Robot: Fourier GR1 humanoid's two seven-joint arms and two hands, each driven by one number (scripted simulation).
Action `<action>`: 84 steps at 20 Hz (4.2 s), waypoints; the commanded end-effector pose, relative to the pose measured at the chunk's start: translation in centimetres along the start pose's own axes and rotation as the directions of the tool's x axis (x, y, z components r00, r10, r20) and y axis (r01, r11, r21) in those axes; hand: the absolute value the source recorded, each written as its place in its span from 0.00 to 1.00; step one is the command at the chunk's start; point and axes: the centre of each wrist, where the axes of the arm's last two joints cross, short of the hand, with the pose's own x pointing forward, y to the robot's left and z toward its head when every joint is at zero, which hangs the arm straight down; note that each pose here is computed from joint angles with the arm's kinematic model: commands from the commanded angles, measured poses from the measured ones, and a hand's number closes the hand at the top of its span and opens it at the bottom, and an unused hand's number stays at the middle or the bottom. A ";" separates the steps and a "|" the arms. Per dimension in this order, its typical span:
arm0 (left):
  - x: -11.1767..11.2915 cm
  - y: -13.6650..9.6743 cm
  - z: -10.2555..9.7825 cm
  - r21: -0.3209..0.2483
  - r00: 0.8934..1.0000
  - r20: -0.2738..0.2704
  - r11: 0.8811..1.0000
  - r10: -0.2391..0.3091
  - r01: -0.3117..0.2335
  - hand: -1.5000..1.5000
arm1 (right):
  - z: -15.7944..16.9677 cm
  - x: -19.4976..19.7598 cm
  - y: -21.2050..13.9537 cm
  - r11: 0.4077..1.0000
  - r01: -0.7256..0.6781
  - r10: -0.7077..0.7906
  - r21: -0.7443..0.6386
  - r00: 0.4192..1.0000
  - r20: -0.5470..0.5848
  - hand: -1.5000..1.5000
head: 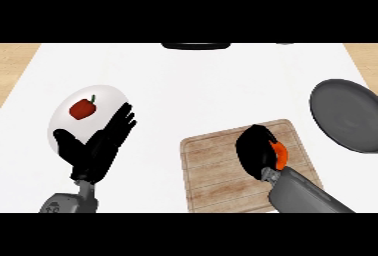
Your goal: Pick the squash from the cutting board and place it in the pan
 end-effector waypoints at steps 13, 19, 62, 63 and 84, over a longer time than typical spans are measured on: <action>0.0 -0.2 1.4 0.027 1.000 0.006 1.000 -0.002 0.002 0.50 | 1.5 -4.9 -4.6 0.442 0.666 -0.881 -0.601 0.195 -0.431 1.00; -0.9 0.6 0.9 0.027 1.000 -0.012 1.000 0.011 -0.011 0.50 | 4.8 -6.1 -6.5 0.150 0.572 -0.972 -0.806 -0.064 -0.226 1.00; 0.4 -1.2 -0.4 -0.053 1.000 0.024 0.999 -0.008 0.010 0.50 | 2.0 -20.2 27.0 0.323 0.451 -0.788 -0.832 -0.359 -0.500 0.00; 1.1 -2.1 -0.9 -0.066 0.999 0.039 0.998 -0.018 0.020 0.50 | 2.2 -20.7 27.0 0.311 0.471 -0.796 -0.826 -0.346 -0.497 0.00; 0.0 -0.8 0.5 -0.038 0.999 0.029 0.999 0.015 -0.014 0.50 | 8.2 -18.4 32.9 -0.389 0.215 -0.789 -0.896 -0.580 0.203 0.00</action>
